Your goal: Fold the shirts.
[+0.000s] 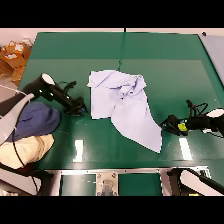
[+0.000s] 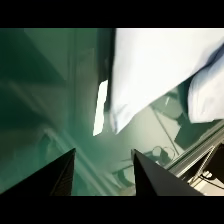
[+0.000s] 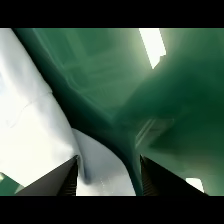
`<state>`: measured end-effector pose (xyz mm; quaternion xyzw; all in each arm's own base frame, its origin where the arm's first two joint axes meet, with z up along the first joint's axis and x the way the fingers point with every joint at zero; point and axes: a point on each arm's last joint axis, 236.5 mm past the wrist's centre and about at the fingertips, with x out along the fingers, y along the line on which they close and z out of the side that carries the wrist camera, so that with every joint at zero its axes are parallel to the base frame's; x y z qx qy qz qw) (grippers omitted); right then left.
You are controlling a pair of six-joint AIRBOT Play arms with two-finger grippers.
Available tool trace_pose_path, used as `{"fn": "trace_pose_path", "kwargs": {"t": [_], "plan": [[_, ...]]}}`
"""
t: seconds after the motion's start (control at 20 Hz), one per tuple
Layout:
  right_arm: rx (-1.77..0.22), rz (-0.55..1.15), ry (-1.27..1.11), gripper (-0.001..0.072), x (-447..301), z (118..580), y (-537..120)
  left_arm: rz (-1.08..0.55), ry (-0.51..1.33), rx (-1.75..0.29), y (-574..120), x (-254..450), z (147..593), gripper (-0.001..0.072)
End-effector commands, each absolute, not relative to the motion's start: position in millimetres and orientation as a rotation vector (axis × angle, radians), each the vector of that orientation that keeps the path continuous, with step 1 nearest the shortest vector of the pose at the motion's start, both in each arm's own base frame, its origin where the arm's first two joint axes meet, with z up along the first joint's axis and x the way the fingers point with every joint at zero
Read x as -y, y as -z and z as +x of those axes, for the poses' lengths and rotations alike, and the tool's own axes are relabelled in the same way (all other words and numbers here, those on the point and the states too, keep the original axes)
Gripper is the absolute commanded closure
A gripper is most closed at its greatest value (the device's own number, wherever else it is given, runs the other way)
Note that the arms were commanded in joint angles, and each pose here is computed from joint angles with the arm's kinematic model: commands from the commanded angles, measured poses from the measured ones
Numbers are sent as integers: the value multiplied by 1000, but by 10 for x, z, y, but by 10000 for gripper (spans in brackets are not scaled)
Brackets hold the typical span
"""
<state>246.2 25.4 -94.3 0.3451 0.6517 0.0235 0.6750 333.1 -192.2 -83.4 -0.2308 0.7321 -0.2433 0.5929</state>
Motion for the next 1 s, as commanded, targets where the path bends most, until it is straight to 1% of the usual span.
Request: {"fn": "trace_pose_path", "kwargs": {"t": [0.0,0.2,0.3,0.35,0.4,0.45,0.5,0.55,0.6,0.65,0.75,0.85,0.95], "plan": [[-1476,749,-73,257,-357,2450,972,-537,535,-1568,1050,2251,3435,288],[-1515,706,-116,258,-519,2420,1035,-503,555,-1535,1116,2526,3425,292],[-1541,690,-135,260,-592,2392,1080,-489,557,-1533,1099,2474,3455,659],[-1547,681,-141,269,-618,2386,1095,-499,559,-1539,1064,2433,3475,688],[-1553,674,-148,320,-642,2381,1100,-509,560,-1541,1021,2380,3504,688],[-1554,675,-154,400,-663,2379,1096,-509,561,-1542,974,2320,3530,688],[-1554,687,-170,524,-705,2383,1072,-501,558,-1548,940,2239,3558,689],[-1552,703,-207,677,-770,2393,1015,-496,544,-1558,904,2142,3592,689],[-1540,731,-254,692,-856,2439,910,-481,550,-1562,854,2080,3617,689],[-1517,758,-314,692,-948,2519,758,-464,566,-1564,766,2045,3647,689],[-1401,827,-452,692,-1123,2828,228,-407,621,-1540,455,2034,3759,689],[-1177,878,-553,692,-1144,3248,-573,-344,675,-1405,-129,2068,4004,690],[-884,880,-603,693,-970,3599,-1558,-252,685,-1216,-922,2021,4234,689]]}}
